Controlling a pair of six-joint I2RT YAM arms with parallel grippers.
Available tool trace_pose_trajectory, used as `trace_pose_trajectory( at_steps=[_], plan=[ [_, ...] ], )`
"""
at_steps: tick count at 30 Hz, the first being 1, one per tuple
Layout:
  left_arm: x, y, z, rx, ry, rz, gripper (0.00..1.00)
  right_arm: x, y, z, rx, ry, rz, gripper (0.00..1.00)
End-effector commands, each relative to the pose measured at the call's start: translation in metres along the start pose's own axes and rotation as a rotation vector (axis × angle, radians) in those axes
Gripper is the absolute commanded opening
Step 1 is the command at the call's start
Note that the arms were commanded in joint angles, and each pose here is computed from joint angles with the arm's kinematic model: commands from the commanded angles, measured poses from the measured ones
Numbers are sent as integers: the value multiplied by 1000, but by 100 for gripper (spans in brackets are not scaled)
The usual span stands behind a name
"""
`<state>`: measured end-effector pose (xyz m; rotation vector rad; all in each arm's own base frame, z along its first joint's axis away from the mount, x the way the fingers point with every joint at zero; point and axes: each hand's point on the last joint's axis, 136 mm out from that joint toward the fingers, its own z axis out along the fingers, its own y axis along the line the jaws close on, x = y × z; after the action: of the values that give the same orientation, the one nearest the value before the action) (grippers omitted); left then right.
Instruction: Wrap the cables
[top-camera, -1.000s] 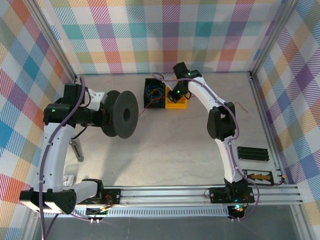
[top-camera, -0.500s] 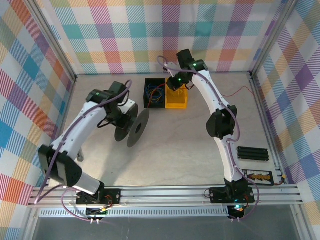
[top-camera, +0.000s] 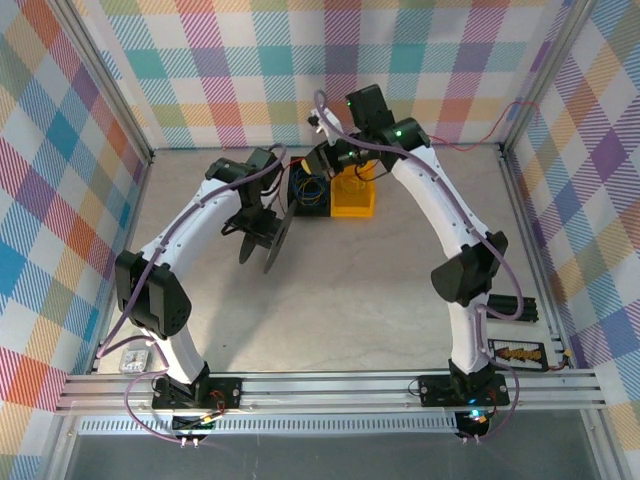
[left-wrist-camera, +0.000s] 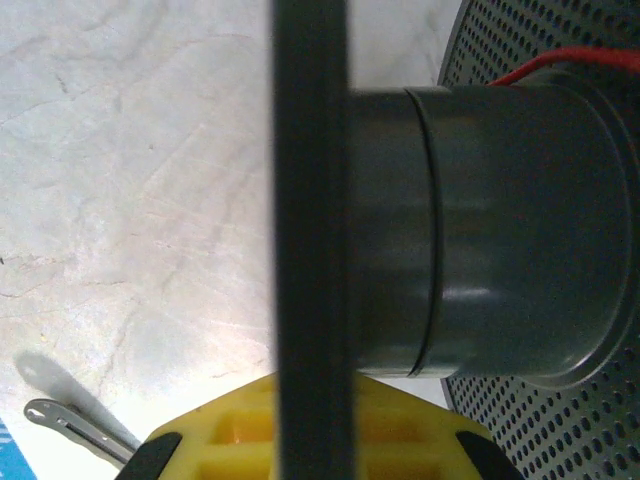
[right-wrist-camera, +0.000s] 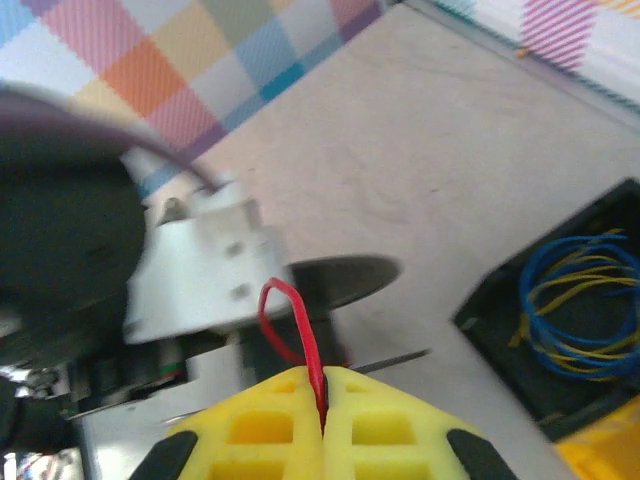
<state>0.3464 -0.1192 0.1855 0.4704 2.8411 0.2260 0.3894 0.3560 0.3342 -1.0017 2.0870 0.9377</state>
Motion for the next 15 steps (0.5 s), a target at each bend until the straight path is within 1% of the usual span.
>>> trace_pose_trajectory(
  at_steps=[1, 5, 10, 14, 15],
  plan=[
    [-29, 20, -13, -30, -121, -157, 0, -3, 33, 2, -113, -37, 20, 0],
    [-48, 40, -26, -61, -217, -293, 0, 6, 62, 8, -194, -44, 25, 0],
    [-66, 56, -51, -36, -349, -428, 0, 24, 85, 17, -272, -24, 55, 0],
    [-75, 73, -64, -57, -383, -528, 0, 43, 102, 29, -319, 4, 72, 0],
    [-76, 79, -67, -88, -388, -560, 0, 48, 104, 33, -328, 10, 77, 0]
  ],
)
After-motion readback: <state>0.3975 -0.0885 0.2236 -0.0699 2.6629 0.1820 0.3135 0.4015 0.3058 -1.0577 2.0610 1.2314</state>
